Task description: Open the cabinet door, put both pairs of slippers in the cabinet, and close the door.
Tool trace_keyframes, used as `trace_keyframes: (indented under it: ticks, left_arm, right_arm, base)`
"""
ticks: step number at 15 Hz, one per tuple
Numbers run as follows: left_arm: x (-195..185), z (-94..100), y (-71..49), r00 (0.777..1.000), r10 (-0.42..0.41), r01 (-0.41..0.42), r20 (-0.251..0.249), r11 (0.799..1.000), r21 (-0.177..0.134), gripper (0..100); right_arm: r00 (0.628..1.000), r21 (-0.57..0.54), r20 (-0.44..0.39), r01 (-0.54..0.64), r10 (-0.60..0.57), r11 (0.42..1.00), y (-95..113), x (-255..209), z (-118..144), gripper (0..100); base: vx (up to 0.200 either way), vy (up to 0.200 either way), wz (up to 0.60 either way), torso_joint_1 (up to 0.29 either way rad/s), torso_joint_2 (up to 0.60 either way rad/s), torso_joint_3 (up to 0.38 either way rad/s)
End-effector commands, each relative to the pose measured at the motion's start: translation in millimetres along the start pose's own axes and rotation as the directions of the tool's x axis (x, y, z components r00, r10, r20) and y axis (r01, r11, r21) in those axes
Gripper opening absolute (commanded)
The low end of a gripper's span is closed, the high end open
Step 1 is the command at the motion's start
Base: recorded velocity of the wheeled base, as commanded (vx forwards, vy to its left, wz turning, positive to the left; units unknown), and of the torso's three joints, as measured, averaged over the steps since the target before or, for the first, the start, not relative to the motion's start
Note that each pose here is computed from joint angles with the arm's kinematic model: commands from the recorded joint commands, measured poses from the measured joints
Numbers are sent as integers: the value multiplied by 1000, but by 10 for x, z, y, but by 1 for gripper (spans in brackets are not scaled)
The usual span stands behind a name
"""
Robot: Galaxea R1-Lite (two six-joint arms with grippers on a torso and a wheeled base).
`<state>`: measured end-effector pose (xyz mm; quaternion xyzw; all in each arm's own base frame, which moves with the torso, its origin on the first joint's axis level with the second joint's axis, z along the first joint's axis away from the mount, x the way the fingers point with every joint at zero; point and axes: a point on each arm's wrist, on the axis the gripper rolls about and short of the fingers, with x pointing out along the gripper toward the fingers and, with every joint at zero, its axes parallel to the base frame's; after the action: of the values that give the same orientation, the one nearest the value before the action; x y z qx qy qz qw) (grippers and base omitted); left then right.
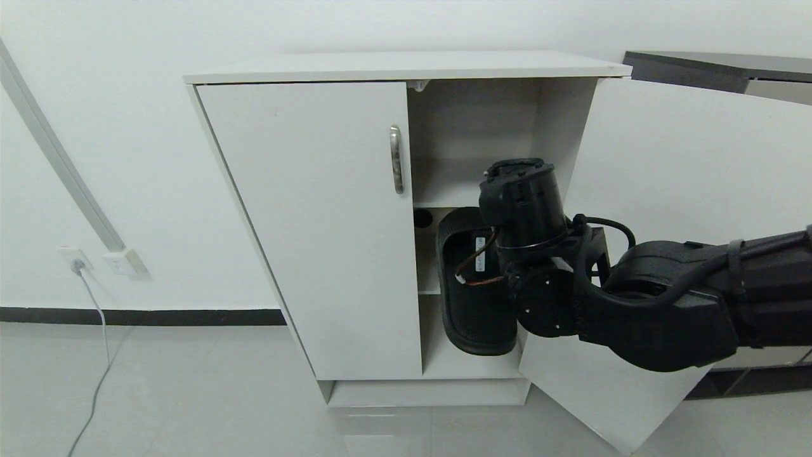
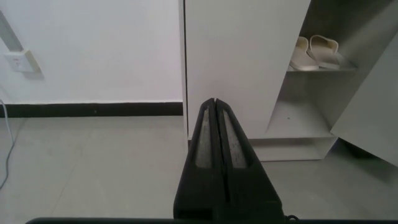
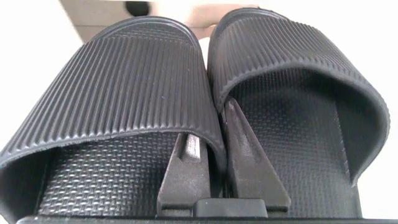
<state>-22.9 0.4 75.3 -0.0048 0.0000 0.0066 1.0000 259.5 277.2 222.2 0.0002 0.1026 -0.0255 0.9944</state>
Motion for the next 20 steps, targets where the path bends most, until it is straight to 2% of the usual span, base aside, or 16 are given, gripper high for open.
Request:
trace_keyframes:
  ticks: [1,7,20]
  left_arm:
    - [1,0,0,1000,1,-1,-2,1000,-1,0]
    - [1,0,0,1000,-1,1,-2,1000,3,0]
    - [1,0,-1,1000,-4,4,-2,1000,3,0]
  right_arm:
    - [1000,-6,-5,8,-8,1000,11,56,-24,0]
    - [1000,-32,15,11,-11,999,6,70,70,0]
    - [1000,-34,22,12,-11,999,19,78,88,0]
  base:
    - [0,0,0,0,0,0]
    - [0,0,0,0,0,0]
    - [200,0,0,3,2,1]
